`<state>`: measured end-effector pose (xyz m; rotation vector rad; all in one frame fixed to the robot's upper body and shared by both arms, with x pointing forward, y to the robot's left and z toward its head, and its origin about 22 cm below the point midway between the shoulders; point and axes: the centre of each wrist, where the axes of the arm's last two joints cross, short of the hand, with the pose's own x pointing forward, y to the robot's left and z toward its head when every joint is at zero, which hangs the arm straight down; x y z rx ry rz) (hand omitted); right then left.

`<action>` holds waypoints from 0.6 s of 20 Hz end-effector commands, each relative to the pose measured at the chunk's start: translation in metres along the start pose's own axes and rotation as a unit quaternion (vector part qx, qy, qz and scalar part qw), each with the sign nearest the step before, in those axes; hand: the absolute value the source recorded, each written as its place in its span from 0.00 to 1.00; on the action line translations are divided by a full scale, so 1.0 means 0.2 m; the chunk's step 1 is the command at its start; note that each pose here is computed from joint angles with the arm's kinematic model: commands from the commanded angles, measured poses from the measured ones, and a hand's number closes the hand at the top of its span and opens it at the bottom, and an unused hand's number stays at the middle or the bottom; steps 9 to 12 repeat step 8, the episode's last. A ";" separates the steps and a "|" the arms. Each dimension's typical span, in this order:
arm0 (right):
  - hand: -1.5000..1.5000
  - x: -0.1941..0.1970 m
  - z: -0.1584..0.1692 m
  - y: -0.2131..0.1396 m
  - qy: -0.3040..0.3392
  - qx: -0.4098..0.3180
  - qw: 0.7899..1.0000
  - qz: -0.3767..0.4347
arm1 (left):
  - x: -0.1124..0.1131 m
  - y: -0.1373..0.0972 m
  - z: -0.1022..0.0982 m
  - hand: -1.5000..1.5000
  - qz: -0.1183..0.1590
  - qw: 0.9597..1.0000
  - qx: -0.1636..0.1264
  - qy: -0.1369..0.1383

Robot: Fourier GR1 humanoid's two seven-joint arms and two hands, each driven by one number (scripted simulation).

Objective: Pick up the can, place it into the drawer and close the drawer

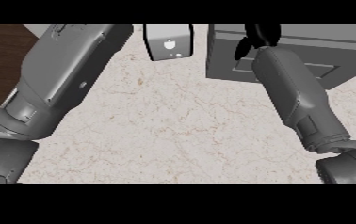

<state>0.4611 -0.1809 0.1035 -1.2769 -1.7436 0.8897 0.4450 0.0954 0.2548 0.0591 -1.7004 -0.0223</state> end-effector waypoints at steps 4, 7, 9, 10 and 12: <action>0.00 0.16 -0.16 -0.15 -0.009 -0.071 0.992 -0.103 | -0.02 0.09 0.03 0.00 0.006 1.000 0.001 -0.002; 0.00 0.14 -0.13 -0.10 -0.006 -0.068 0.992 -0.108 | -0.12 0.14 0.06 0.00 -0.007 1.000 0.000 0.007; 0.00 0.08 -0.16 -0.17 -0.016 -0.073 0.991 -0.114 | -0.11 0.17 0.06 0.00 -0.002 1.000 0.004 0.007; 0.00 0.08 -0.16 -0.17 -0.016 -0.073 0.991 -0.114 | -0.11 0.17 0.06 0.00 -0.002 1.000 0.004 0.007; 0.00 0.08 -0.16 -0.17 -0.016 -0.073 0.991 -0.114 | -0.11 0.17 0.06 0.00 -0.002 1.000 0.004 0.007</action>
